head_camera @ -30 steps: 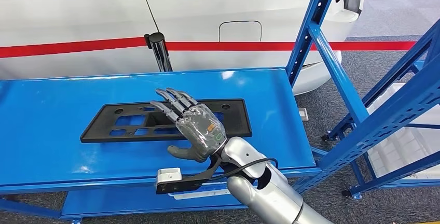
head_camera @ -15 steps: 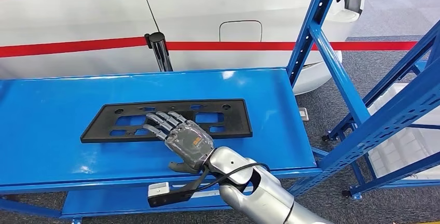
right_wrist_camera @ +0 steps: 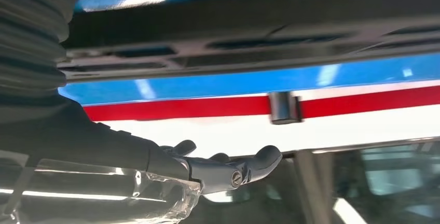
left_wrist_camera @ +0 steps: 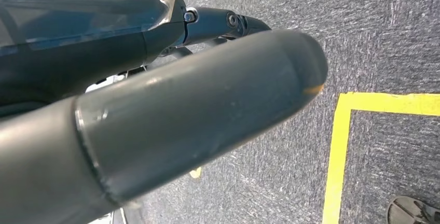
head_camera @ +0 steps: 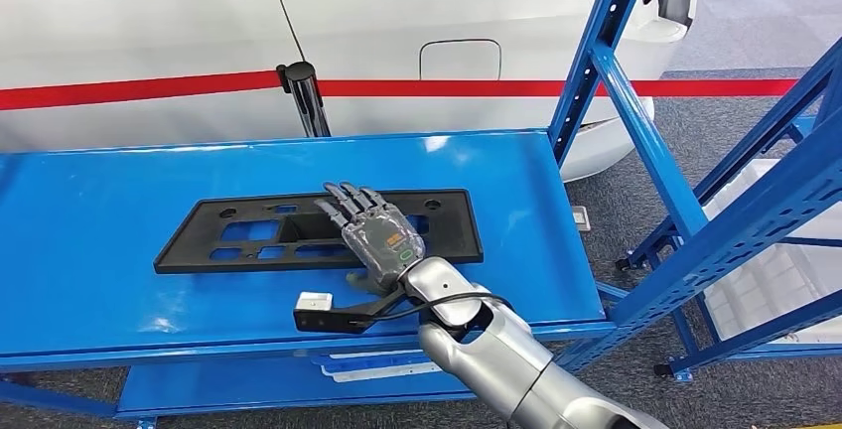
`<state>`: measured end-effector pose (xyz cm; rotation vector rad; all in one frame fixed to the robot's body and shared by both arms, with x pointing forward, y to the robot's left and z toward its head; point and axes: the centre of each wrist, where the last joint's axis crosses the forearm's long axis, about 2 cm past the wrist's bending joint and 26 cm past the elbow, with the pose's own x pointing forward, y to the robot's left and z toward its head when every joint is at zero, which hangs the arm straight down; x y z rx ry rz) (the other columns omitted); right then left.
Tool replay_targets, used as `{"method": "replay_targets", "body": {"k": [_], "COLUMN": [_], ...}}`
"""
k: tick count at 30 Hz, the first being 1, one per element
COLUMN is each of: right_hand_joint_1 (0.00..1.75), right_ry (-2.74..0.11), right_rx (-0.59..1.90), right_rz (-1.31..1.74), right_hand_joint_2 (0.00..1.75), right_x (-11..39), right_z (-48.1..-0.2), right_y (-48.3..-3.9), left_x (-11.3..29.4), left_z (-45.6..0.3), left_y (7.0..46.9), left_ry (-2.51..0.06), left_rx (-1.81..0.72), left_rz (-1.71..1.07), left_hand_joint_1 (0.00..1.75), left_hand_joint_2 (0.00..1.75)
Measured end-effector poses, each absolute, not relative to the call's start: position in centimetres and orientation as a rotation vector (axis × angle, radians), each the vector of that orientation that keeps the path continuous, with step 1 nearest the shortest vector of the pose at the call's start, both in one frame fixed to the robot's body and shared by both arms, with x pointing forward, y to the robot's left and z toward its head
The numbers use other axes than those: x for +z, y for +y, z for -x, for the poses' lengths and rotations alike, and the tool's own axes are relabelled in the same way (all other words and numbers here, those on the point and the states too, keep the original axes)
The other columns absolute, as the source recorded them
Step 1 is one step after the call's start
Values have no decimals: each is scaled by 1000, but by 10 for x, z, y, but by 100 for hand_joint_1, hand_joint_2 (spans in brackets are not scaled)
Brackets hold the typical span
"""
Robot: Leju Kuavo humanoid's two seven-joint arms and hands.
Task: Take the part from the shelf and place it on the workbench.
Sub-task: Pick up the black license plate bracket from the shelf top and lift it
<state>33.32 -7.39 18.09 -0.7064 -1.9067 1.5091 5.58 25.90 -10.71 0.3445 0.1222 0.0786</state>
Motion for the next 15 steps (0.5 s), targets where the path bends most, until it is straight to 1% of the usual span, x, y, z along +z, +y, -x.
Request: {"method": "replay_targets", "body": {"k": [1, 2, 5, 6, 15], "right_hand_joint_1": [3, 33, 154, 167, 169], "right_ry": [-1894, -1880, -1838, -1825, -1741], "right_rx": [1497, 1485, 1440, 1423, 1278], "right_rz": [722, 737, 784, 802, 876], "right_hand_joint_2": [175, 175, 175, 175, 175], "right_x": [180, 179, 176, 176, 174], "right_z": [-337, -340, -349, -352, -373], "right_y": [-76, -78, -87, -90, -121], "left_x": [-107, -107, -107, -107, -107], "left_z": [-56, -56, -56, -56, -56], "left_y": [259, 259, 259, 259, 259], "left_ry": [121, 119, 107, 98, 60], "left_rx": [77, 76, 69, 66, 44], "left_rz": [-347, -349, -357, -359, -367], "left_hand_joint_1": [0, 0, 0, 0, 0], "left_hand_joint_2": [0, 0, 0, 0, 0]}}
